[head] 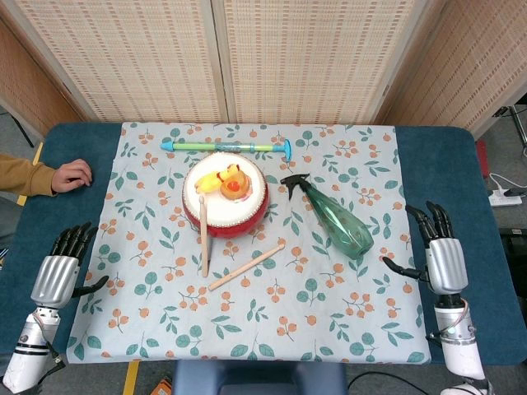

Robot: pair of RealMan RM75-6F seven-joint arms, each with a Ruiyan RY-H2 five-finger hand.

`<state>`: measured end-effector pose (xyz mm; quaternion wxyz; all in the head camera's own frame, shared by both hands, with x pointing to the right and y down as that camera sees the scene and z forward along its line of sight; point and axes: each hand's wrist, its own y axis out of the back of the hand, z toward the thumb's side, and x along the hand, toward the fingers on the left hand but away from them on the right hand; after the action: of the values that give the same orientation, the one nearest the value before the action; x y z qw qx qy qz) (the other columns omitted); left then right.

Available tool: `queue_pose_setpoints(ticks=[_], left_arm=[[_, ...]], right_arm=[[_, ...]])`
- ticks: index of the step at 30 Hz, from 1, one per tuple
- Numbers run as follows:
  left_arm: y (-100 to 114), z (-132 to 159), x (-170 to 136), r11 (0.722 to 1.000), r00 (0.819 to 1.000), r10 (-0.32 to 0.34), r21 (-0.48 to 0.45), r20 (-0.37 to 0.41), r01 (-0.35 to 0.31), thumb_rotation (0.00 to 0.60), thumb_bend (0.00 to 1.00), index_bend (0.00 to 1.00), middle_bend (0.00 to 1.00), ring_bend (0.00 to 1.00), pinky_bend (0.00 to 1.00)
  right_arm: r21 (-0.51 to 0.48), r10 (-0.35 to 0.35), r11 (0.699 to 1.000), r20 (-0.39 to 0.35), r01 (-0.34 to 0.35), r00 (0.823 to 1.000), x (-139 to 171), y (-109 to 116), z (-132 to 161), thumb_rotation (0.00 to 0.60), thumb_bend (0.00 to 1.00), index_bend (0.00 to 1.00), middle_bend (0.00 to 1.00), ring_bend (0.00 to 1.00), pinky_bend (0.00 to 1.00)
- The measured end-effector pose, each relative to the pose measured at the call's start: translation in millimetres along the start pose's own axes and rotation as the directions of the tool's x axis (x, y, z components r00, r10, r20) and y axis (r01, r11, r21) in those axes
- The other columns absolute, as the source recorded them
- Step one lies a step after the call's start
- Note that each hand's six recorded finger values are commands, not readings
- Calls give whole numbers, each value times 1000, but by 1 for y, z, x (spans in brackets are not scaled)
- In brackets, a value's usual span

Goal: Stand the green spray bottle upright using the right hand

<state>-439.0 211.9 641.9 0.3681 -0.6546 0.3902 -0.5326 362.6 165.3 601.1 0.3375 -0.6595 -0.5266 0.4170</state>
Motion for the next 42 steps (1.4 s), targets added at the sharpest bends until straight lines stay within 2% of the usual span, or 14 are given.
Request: queue_pose_setpoints(ticks=[8,14,23,29,31,35,38,42], left_arm=[[1,-5,-1,1000,1000,5,-2,-6,-5,600,161,0,0,0,57],[3,-10,-2,1000,1000,7,-7,-11,-7,600,162,0,0,0,57],[1,-10,-4,1000,1000,-8,-10,-13,7,600,161,0,0,0,57],[1,-10,-5,1000,1000,-10,-9,-15,10,600,161,0,0,0,57],[2,-10,-5,1000,1000,-7,-10,-14,7,600,161,0,0,0,57],[1,-10,-6,1000,1000,-10,-10,-13,10,600,162,0,0,0,57],[2,-10,-6,1000,1000,-8,-11,-12,7,600,162,0,0,0,57],[3,-10,-7,1000,1000,-6,-12,-8,6,600,162,0,0,0,57]], right_arm=[[-24,-35,999,33,35,999,-4,2,0,600,0,80,168,0,0],[-61,2,998,5,-1,1000,-7,-5,14,600,0,80,168,0,0],[-110,76,991,-58,-82,995,-14,-28,39,600,0,75,168,0,0],[-145,155,975,-82,-166,984,-16,-46,48,600,0,73,168,3,7],[-157,183,968,-84,-195,979,-15,-55,51,600,0,65,168,36,20],[-203,271,937,-90,-284,959,-11,-76,54,600,0,23,168,151,9],[-257,340,899,-100,-355,935,-8,-93,56,600,0,21,168,195,0],[-296,447,836,-124,-463,886,-3,-116,53,600,0,16,168,203,0]])
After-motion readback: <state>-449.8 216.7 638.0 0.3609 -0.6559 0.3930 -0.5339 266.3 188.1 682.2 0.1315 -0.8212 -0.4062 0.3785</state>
